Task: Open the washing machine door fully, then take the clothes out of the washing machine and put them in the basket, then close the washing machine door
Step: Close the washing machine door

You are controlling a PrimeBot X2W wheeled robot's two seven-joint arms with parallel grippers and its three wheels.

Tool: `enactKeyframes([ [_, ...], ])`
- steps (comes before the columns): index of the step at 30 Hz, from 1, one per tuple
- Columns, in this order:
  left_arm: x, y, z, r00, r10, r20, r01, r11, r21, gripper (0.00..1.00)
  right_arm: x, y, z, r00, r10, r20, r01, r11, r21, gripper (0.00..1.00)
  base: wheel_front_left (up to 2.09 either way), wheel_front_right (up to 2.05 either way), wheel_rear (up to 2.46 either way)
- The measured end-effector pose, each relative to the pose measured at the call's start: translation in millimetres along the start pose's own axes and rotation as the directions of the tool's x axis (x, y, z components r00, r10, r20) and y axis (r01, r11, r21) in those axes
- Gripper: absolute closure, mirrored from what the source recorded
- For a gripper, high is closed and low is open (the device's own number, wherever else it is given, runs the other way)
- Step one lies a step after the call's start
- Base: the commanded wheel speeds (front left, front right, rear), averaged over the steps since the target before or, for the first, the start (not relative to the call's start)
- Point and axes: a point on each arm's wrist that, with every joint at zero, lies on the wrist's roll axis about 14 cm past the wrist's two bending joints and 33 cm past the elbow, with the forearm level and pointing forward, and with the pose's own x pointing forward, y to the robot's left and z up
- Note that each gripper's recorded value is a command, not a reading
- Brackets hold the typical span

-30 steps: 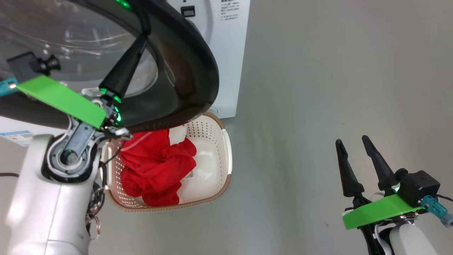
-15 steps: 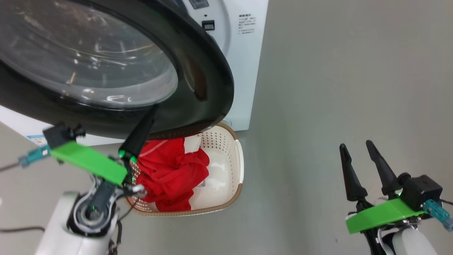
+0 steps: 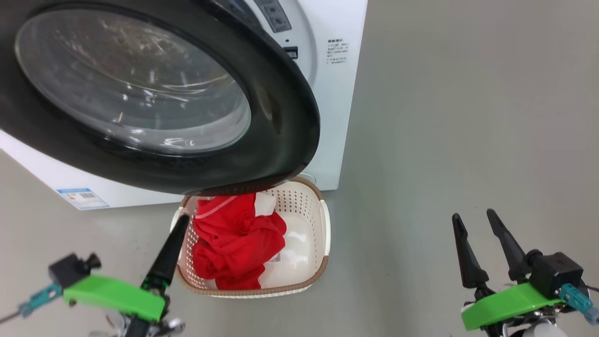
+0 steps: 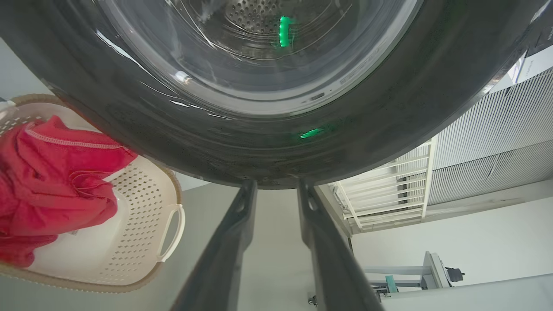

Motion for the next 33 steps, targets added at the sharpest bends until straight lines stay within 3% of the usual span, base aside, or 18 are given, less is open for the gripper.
enactKeyframes([
  [3,-14.4,12.3,1.6,0.999,0.033,0.025,-0.034,0.999,0.035,0.09,-6.0,-1.8,-1.6,1.000,-0.006,-0.006,0.006,1.000,-0.004,0.00,0.00,0.00,0.00],
  [4,-19.0,16.2,3.0,0.998,0.043,0.036,-0.045,0.998,0.046,0.00,-8.3,-3.6,-2.5,1.000,-0.011,-0.009,0.011,1.000,-0.004,0.00,0.00,0.00,0.00],
  [13,-55.0,51.4,14.1,0.986,0.134,0.097,-0.148,0.977,0.153,0.00,-25.3,-16.1,-5.9,0.998,-0.052,-0.021,0.052,0.999,-0.007,0.00,0.00,0.00,0.00],
  [19,-67.7,66.6,27.1,0.980,0.162,0.111,-0.190,0.928,0.320,0.00,-27.2,-17.4,-2.3,0.998,-0.056,-0.011,0.056,0.998,-0.014,0.00,0.00,0.00,0.00],
  [27,-78.9,67.1,54.7,0.968,0.140,0.209,-0.233,0.815,0.531,0.00,-34.3,-19.5,-8.2,0.998,-0.063,-0.030,0.063,0.998,-0.015,0.00,0.00,0.00,0.00],
  [33,-80.9,55.2,66.1,0.965,0.089,0.246,-0.239,0.682,0.691,0.00,-33.7,-20.3,-6.9,0.998,-0.065,-0.026,0.065,0.998,-0.016,0.00,0.00,0.00,0.00],
])
